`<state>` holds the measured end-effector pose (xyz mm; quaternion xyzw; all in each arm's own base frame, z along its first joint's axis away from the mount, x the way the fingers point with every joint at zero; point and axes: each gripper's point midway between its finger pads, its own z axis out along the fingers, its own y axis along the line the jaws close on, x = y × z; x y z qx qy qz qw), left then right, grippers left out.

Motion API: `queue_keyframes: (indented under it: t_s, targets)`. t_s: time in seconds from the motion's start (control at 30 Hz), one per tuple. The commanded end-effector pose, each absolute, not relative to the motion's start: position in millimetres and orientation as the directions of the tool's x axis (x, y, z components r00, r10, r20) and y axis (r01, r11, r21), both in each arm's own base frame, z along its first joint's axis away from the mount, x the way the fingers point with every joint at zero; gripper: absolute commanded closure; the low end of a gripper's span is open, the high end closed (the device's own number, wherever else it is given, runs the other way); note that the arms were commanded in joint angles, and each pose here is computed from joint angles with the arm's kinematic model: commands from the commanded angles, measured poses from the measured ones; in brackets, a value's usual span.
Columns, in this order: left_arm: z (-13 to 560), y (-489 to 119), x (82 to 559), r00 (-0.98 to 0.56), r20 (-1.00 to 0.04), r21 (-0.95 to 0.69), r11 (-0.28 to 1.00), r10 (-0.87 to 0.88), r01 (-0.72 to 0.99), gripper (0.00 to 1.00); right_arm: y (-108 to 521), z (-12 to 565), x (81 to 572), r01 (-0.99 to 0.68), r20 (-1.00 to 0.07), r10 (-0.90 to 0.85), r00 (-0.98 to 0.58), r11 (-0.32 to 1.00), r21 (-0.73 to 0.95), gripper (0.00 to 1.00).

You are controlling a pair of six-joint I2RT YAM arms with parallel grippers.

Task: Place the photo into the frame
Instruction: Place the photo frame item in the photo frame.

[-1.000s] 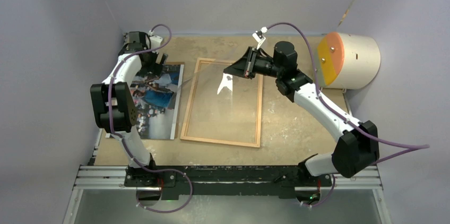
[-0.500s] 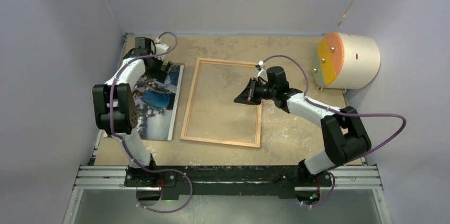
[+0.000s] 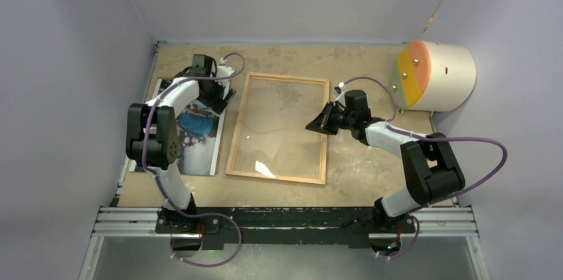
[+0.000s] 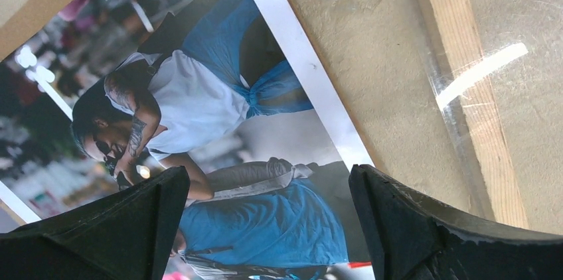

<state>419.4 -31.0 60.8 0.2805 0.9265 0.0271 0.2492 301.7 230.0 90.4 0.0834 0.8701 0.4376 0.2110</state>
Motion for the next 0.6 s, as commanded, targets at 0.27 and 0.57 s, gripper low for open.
queue_keyframes:
  t_s: [0.27,0.57]
  targets:
    - [74.6,-36.5,431.1,-0.689,-0.469,0.227,0.829,0.553,0.511,0.00,217.8,86.5,318.9,-0.049,-0.347,0.383,-0.856,0.608,0.792,1.00]
    - [72.3,-36.2,432.1,-0.691,-0.459,0.227,0.826,0.558,0.516,0.00,212.4,77.8,318.4,-0.024,-0.321,0.404,-0.856,0.591,0.807,1.00]
